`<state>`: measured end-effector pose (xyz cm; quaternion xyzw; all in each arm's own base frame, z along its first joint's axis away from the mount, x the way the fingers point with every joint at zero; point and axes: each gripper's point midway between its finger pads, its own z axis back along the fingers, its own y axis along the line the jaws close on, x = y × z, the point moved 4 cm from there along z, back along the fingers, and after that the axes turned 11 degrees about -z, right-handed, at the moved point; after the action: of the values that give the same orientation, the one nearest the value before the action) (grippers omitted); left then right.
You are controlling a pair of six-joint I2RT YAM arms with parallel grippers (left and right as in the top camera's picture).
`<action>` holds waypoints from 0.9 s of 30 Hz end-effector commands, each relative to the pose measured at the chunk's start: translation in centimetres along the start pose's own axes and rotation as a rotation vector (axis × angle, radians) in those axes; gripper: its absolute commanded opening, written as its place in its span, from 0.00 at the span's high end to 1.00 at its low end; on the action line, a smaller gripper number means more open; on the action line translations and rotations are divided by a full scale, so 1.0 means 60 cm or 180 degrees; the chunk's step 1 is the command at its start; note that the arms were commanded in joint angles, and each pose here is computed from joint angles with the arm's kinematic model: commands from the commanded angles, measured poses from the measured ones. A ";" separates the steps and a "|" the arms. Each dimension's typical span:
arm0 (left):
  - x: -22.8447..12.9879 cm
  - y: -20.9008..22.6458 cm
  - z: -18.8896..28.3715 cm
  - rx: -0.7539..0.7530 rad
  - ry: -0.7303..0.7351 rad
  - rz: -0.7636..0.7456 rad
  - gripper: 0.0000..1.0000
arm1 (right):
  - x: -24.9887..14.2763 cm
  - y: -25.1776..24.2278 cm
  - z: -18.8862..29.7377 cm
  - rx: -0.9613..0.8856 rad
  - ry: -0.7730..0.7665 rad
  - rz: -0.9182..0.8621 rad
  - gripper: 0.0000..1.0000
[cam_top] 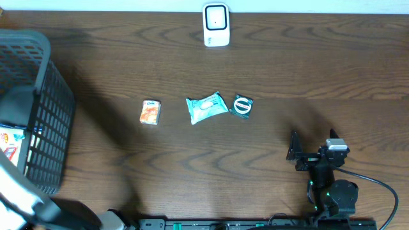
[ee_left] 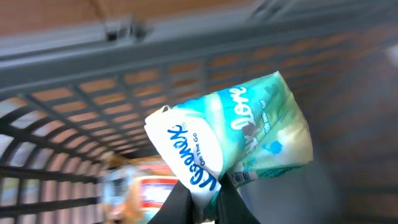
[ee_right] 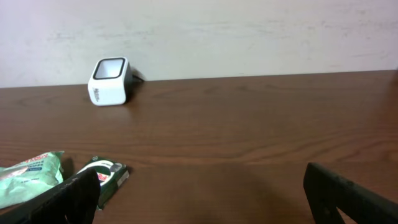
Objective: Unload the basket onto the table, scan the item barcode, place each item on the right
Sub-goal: 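Reach the left gripper into the basket and grasp the teal Kleenex pack, then place the teal Kleenex pack on the table, then return to the basket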
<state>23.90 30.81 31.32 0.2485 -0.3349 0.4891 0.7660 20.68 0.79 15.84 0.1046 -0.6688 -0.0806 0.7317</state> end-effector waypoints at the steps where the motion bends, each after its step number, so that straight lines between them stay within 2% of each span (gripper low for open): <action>1: 0.013 -0.084 0.107 -0.1412 -0.0109 0.0321 0.93 | -0.002 -0.002 0.000 -0.0013 0.0014 0.0028 0.01; 5: -0.030 -0.180 0.242 -0.2744 0.0106 -0.0003 0.93 | -0.002 -0.002 0.000 -0.0013 0.0014 0.0026 0.01; 8: -0.096 -0.233 0.294 -0.3093 0.0484 -0.0392 0.93 | -0.002 -0.002 0.000 -0.0013 0.0014 0.0026 0.01; 10: -0.159 -0.282 0.330 -0.3357 0.0718 -0.0956 0.93 | -0.002 -0.002 0.000 -0.0013 0.0014 0.0026 0.01; 14: -0.257 -0.342 0.347 -0.3294 0.0979 -0.1589 0.93 | -0.002 -0.002 0.000 -0.0013 0.0014 0.0026 0.01; 18: -0.389 -0.403 0.346 -0.3152 0.1388 -0.2304 0.93 | -0.002 -0.002 0.000 -0.0013 0.0014 0.0026 0.01; 24: -0.517 -0.458 0.303 -0.2712 0.1796 -0.2809 0.93 | -0.002 -0.002 0.000 -0.0014 0.0014 0.0027 0.01; 27: -0.550 -0.478 0.282 -0.2631 0.1900 -0.2870 0.93 | -0.002 -0.002 0.000 -0.0013 0.0014 0.0028 0.01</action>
<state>35.09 -11.77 18.00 -0.1199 -0.1483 -0.0098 0.9816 20.68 0.79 15.85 0.1046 -0.6689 -0.0805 0.7315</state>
